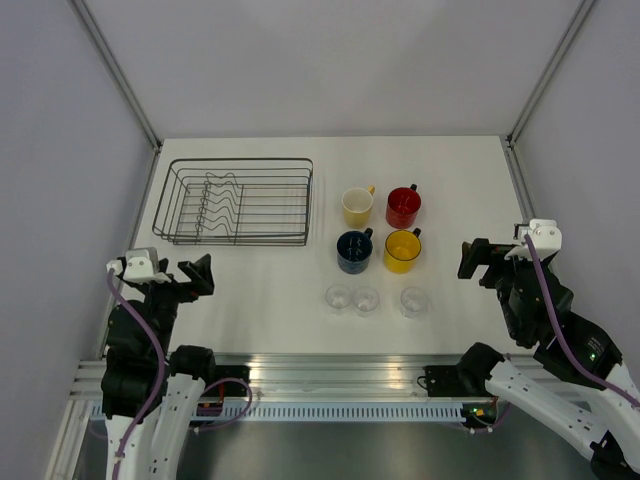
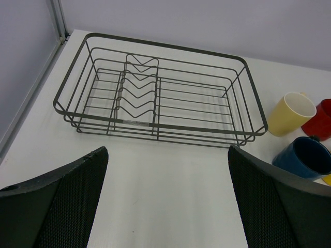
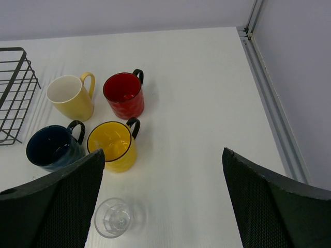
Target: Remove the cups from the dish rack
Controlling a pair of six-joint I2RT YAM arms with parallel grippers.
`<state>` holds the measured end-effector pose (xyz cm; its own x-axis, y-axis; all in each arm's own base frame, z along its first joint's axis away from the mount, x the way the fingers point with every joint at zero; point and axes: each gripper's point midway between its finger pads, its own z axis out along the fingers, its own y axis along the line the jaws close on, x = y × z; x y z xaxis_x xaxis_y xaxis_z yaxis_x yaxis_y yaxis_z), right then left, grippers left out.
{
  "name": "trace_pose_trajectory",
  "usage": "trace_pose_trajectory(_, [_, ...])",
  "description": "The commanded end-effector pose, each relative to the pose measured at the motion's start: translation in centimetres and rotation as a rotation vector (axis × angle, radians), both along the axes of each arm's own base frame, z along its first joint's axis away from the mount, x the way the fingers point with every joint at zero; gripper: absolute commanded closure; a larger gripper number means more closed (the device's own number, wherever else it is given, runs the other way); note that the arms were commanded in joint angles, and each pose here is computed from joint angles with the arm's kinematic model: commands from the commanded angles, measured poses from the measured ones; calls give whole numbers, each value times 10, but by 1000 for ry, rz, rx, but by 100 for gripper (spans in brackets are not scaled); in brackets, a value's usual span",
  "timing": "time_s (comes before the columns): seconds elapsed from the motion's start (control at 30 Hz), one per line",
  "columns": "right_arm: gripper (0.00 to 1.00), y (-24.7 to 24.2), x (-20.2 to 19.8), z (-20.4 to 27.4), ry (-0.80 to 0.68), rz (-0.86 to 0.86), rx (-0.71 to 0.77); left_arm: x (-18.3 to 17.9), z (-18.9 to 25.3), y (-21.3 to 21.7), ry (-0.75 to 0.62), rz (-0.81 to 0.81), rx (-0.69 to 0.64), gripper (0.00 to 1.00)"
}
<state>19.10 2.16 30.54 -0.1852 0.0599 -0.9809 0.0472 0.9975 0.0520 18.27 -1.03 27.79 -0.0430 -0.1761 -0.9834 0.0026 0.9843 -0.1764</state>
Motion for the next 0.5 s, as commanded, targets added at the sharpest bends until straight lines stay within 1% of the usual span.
trace_pose_trajectory(0.0, [2, -4, -2, 8, -14, -6, -9, 2, 6, -2, -33, -18, 34, 0])
trace_pose_trajectory(0.47, [2, 1, 1, 5, 3, 7, -25, 3, 6, -3, -35, -21, 27, 0])
